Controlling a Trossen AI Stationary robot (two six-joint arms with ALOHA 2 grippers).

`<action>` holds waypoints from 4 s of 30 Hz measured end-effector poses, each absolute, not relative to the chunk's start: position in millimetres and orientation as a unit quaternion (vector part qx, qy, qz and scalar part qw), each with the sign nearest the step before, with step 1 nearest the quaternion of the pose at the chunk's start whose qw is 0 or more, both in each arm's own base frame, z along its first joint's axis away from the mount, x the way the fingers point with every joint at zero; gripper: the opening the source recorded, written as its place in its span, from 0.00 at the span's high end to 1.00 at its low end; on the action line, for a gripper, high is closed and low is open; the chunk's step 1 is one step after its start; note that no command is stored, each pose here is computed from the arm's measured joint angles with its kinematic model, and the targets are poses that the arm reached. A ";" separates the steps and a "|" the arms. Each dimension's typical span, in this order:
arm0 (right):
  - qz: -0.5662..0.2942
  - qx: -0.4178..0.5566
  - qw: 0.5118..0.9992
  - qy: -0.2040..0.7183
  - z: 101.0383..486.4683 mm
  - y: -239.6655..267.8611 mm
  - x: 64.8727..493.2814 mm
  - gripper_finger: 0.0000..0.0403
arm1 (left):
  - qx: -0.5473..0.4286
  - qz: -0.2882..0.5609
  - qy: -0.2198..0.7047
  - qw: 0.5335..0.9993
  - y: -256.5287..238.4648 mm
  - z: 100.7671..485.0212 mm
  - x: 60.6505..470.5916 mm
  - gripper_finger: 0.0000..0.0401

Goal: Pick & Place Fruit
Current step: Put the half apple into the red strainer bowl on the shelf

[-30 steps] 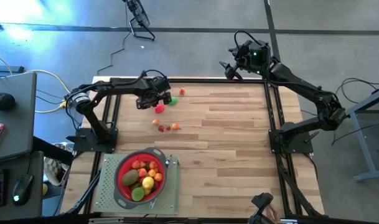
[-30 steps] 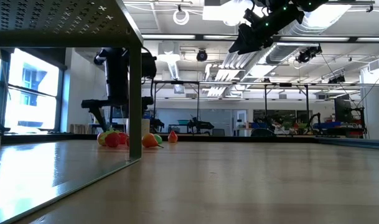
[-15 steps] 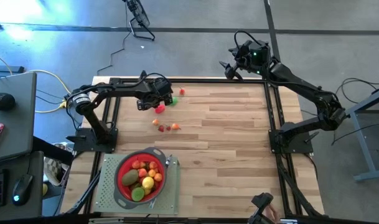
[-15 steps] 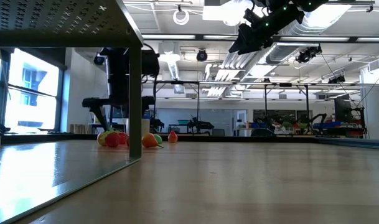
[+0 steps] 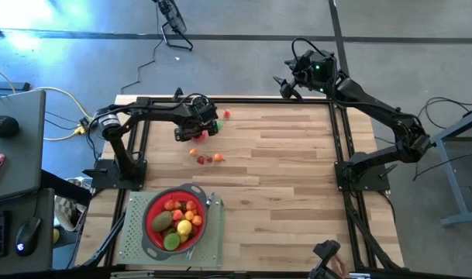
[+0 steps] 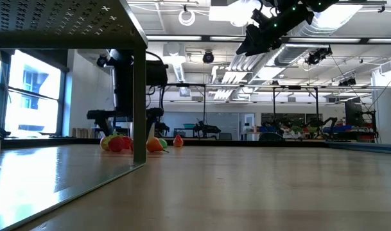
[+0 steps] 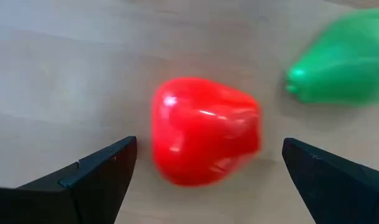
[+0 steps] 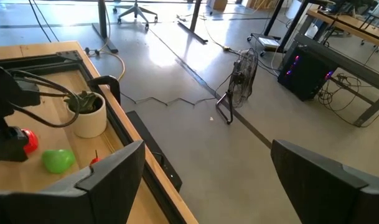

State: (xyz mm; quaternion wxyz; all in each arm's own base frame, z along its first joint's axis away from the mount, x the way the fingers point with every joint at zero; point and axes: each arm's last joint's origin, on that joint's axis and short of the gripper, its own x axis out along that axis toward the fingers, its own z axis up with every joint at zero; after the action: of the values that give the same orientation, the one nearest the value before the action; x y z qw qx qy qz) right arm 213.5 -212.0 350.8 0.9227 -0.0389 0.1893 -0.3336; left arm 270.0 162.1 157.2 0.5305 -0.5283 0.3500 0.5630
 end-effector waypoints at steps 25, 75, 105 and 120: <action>-0.334 -0.039 0.923 0.189 350.7 -212.0 213.5 0.15 | -0.505 0.585 0.336 0.538 164.8 157.1 269.8 0.03; -0.334 -0.039 0.923 0.189 350.8 -212.0 213.5 0.15 | -0.508 0.582 0.382 0.507 163.1 137.8 270.0 0.35; -0.302 -0.011 0.937 0.175 350.8 -210.3 214.9 0.15 | -0.476 0.547 0.392 0.566 170.8 179.0 288.7 0.37; -0.304 -0.012 0.936 0.176 350.8 -210.4 214.8 0.15 | -0.435 0.513 0.445 0.591 134.0 259.0 297.4 0.37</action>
State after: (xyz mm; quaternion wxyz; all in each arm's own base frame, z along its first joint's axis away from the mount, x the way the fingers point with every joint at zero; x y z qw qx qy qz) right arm 214.8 -210.4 350.8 0.9363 -0.0115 0.1758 -0.3037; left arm 297.4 134.0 259.0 0.5911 -0.4347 0.4451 0.5134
